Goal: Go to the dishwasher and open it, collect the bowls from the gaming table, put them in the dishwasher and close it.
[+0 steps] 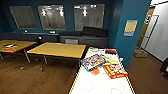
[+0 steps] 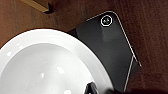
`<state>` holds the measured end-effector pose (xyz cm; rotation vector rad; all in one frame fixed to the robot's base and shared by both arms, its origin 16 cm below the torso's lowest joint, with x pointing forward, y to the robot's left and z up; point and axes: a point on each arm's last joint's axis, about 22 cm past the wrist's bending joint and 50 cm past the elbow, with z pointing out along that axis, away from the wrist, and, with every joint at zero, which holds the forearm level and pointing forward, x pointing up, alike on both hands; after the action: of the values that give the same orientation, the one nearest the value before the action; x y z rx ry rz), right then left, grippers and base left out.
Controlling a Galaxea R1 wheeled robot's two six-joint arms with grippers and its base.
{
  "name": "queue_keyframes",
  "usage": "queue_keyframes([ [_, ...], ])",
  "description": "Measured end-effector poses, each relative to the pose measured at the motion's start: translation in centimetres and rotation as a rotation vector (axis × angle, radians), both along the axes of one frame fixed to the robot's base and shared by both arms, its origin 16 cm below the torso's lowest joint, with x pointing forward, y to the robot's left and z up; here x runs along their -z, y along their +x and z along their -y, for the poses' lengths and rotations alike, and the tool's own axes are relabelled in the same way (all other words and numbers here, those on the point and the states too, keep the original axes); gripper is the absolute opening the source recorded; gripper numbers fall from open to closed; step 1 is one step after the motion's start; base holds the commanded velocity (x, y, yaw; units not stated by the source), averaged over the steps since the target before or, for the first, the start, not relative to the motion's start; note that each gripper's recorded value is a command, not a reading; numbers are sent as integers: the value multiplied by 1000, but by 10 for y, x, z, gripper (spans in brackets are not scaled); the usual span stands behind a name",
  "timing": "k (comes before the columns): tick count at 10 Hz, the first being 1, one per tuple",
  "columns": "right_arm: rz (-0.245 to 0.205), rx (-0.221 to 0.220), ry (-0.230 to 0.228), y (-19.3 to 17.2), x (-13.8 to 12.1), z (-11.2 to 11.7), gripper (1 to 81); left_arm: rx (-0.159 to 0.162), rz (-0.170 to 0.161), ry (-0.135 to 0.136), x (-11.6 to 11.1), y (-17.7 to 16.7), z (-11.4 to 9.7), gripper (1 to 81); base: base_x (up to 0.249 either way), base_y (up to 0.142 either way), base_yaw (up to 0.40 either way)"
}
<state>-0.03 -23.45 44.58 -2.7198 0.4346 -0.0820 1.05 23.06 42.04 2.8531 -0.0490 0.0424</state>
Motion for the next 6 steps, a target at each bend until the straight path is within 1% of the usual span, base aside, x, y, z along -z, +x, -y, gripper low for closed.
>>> queue_keyframes([
  [1,-18,-6,-12,-12,1,8,10,0,-7,0,0,-5,0,10,-106,0,0],
  [2,-25,-8,-29,-19,2,18,10,1,-16,1,0,-10,0,10,-106,0,0],
  [3,-24,-8,-37,-19,3,22,10,2,-13,1,0,-8,0,10,-110,0,0],
  [6,-12,-18,-23,-13,5,5,10,1,-9,-3,0,-5,4,10,-113,0,0],
])
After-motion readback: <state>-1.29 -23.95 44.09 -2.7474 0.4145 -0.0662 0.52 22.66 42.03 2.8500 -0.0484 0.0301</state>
